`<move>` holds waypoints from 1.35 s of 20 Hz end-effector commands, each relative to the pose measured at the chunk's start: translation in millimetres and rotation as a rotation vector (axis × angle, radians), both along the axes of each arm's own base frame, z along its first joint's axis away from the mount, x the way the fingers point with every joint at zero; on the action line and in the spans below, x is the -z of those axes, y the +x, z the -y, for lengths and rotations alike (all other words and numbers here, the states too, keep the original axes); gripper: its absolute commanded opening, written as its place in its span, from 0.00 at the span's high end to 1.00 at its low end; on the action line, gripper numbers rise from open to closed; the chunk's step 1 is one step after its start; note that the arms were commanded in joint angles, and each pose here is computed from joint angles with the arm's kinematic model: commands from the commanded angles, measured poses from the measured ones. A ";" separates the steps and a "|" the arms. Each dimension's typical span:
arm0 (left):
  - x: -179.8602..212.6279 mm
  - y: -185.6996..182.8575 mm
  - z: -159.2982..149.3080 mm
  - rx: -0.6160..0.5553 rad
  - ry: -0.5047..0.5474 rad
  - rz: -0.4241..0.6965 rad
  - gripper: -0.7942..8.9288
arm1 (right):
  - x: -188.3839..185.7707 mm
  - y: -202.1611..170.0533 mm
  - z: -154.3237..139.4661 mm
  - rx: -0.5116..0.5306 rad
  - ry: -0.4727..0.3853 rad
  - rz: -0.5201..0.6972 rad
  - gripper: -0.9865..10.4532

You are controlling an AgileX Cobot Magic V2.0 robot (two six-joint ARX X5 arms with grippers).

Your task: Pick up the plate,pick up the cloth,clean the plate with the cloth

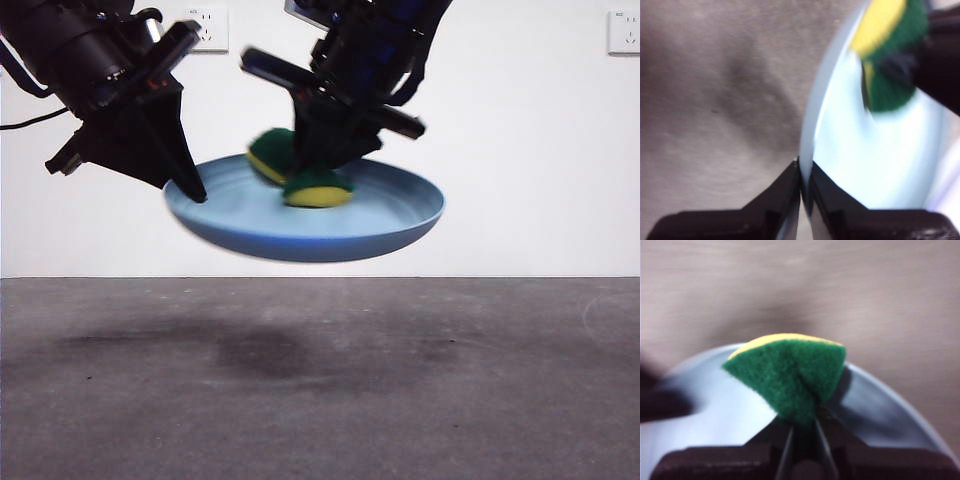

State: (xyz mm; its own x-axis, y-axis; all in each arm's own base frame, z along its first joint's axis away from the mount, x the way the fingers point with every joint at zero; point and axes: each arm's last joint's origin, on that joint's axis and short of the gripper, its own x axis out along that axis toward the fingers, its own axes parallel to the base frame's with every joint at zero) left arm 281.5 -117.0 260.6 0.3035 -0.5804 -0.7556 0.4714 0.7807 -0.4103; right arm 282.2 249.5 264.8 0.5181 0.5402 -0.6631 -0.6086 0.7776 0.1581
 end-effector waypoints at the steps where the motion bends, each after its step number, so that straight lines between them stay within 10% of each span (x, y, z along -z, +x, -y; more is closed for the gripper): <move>1: -3.6 0.4 2.0 -0.021 0.213 0.144 0.93 | -6.2 -5.6 2.8 0.027 0.046 -0.022 0.93; 11: 37.6 40.1 -11.8 -0.170 0.368 0.149 0.93 | -111.9 -74.5 66.5 0.072 0.167 0.185 0.93; 18: 78.9 56.1 -13.0 -0.195 0.471 0.068 0.91 | -131.0 -106.8 103.7 0.234 0.026 0.273 0.93; 22: 79.4 55.0 -12.9 -0.193 0.470 0.055 0.43 | -128.9 -107.5 106.1 0.235 0.002 0.256 0.93; 27: 74.3 48.2 -11.9 -0.211 0.437 0.003 0.44 | -111.3 -87.3 94.8 0.247 -0.060 0.201 0.93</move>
State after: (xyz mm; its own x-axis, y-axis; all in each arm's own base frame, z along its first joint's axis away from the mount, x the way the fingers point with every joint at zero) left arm 332.0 -104.8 187.1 0.3874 -0.1310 -0.9126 0.2958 0.9552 -0.0115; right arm 192.8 153.3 378.7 0.7542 0.3509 -0.5550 -0.4136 0.9104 0.0136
